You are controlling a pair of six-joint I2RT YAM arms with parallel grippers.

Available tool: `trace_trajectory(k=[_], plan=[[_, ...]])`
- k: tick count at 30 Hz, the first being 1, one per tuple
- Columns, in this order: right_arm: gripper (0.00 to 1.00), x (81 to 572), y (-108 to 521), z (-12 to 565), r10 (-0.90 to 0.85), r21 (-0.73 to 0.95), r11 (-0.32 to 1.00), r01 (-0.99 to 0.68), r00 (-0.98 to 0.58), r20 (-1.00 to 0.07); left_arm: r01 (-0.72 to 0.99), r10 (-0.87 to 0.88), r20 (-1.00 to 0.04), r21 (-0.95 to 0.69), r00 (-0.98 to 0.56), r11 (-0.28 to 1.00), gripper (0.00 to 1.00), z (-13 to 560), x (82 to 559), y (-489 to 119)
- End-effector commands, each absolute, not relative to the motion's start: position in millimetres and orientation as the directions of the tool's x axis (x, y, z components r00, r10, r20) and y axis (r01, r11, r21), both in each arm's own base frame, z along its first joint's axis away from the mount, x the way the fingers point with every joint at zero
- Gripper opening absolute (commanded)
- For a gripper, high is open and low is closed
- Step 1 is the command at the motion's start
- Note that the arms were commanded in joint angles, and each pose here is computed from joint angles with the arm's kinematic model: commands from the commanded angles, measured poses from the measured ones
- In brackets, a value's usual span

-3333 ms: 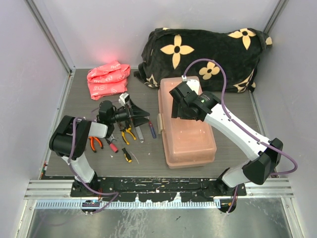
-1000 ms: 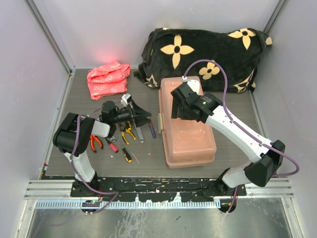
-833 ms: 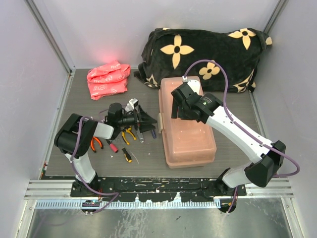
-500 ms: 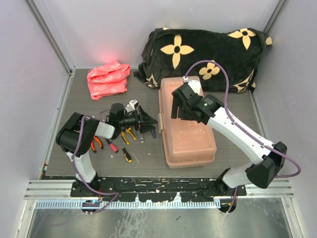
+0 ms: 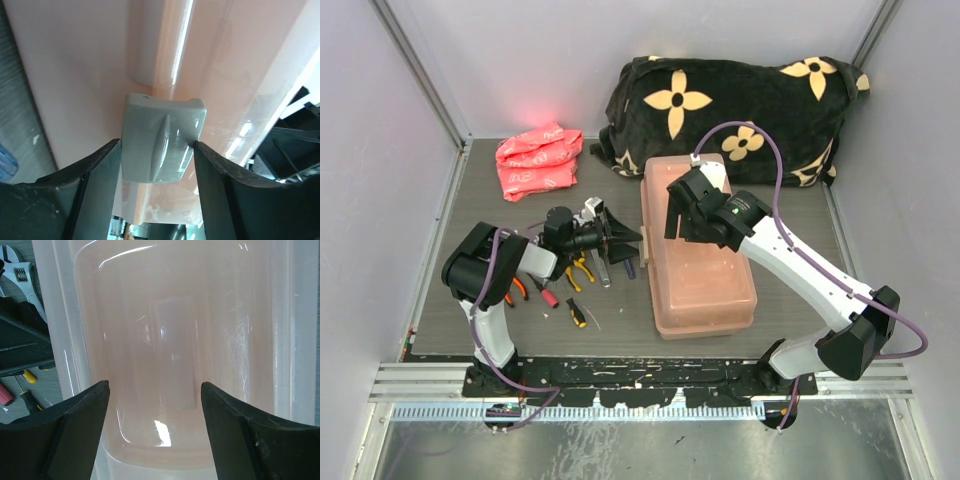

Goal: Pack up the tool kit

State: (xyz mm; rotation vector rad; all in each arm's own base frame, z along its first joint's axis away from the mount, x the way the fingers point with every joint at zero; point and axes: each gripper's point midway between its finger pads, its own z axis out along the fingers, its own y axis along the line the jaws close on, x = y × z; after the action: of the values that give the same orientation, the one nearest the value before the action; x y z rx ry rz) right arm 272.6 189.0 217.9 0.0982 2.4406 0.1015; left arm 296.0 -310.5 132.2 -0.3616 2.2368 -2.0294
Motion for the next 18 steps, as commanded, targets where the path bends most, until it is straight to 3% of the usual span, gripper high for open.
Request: trace_trajectory(k=[1, 18], plan=[[0.80, 220, 174, 159, 0.039, -0.020, 0.999, 0.051, -0.923, -0.384, 0.027, -0.242, -0.011, -0.998, -0.970, -0.064, 0.60, 198, 304, -315], [0.80, 217, 174, 158, 0.042, -0.015, 0.999, 0.051, -0.926, -0.376, 0.015, -0.276, 0.019, -0.993, -0.961, -0.121, 0.58, 207, 301, -298]])
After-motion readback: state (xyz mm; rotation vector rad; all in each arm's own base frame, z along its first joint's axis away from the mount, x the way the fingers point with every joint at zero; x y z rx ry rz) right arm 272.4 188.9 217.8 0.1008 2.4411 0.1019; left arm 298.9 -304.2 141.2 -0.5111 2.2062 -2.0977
